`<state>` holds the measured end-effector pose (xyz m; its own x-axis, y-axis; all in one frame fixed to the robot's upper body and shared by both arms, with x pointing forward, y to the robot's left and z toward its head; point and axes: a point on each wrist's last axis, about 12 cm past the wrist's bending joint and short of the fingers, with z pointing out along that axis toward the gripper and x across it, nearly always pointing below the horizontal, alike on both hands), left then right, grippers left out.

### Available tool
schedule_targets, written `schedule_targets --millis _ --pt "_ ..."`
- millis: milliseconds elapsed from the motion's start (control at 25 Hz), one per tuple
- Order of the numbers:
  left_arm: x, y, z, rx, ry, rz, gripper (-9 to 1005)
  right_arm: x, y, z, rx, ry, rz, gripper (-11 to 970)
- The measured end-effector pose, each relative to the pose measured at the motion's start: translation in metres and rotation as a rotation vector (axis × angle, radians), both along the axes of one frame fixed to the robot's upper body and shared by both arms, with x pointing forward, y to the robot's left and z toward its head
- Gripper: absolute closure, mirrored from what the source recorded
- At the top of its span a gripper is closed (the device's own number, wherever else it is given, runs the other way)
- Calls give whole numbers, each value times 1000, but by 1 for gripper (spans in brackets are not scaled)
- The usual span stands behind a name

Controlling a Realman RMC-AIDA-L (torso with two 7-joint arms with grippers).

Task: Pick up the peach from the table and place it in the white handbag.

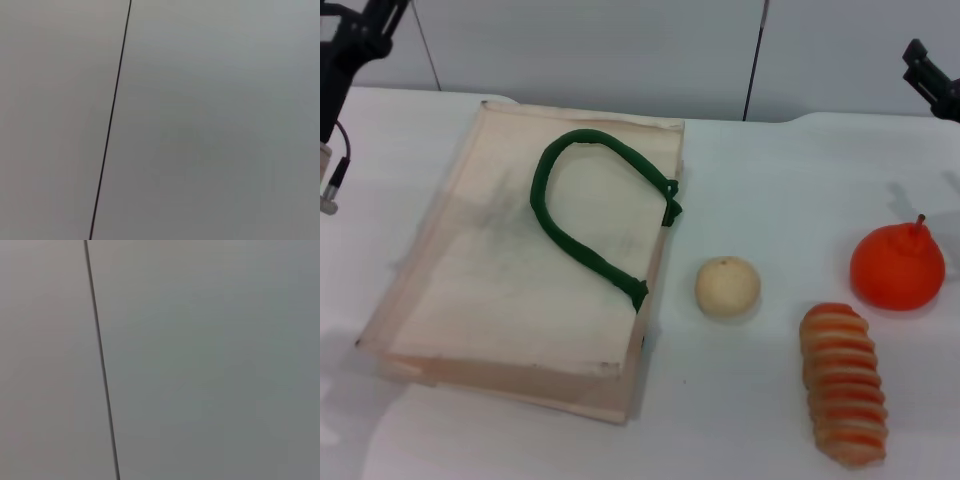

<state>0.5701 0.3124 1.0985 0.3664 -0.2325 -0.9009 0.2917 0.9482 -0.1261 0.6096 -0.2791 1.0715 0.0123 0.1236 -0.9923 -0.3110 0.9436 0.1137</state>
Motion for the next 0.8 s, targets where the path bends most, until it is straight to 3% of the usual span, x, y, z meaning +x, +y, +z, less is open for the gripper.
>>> schedule_targets --millis 800 --pt "3 0 -1 -76 18 26 225 -4 -4 -4 10 11 -12 65"
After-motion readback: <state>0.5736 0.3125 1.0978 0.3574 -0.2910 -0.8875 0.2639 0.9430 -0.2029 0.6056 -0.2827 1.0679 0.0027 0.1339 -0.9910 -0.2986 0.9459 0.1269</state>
